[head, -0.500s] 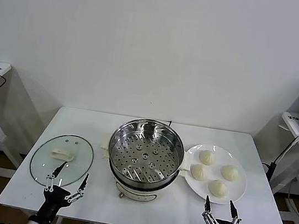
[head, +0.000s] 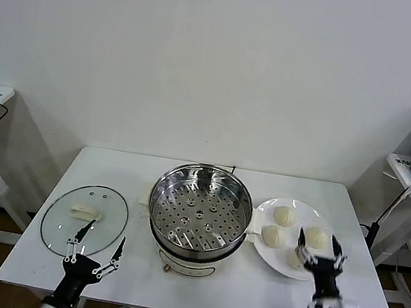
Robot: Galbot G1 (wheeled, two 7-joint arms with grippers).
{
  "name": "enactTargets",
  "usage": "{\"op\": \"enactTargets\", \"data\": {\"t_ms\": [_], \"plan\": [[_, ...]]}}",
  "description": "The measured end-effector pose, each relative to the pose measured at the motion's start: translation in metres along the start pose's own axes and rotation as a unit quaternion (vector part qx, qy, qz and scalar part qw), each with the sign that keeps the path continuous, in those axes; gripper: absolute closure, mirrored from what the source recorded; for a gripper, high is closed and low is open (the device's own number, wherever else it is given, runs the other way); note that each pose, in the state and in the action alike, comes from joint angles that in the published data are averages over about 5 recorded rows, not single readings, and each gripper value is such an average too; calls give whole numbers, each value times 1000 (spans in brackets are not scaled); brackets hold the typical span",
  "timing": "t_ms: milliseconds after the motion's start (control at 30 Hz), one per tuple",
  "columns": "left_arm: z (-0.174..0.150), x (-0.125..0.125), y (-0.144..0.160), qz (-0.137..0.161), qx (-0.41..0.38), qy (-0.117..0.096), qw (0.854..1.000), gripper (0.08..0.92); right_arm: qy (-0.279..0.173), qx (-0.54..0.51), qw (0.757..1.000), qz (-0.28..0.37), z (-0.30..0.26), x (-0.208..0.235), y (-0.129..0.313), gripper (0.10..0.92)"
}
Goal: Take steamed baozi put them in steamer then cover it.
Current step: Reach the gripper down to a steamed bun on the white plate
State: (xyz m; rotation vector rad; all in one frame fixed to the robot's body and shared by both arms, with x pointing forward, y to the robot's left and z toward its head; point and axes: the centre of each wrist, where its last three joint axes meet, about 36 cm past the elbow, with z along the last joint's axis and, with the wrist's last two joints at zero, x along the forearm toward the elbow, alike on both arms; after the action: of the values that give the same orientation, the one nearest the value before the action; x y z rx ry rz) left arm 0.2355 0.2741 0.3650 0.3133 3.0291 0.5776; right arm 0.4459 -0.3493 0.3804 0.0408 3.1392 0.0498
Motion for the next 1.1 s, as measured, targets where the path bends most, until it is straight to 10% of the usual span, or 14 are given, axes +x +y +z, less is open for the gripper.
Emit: {"op": "enactTargets", "data": {"t_ms": [433,767,1100], "plan": [[-5,6,-2,0,-5,-6,1000,177,86,152,953,-247,-60,-139,-67,200],[-4,8,-3,-7,-2,-3,1000,177,216,329,800,-453,-116,-204,-92,200],[-1,13,-5,-15,2,3,1000,177,324,450,666,-499,-136,-242,-81,200]]}}
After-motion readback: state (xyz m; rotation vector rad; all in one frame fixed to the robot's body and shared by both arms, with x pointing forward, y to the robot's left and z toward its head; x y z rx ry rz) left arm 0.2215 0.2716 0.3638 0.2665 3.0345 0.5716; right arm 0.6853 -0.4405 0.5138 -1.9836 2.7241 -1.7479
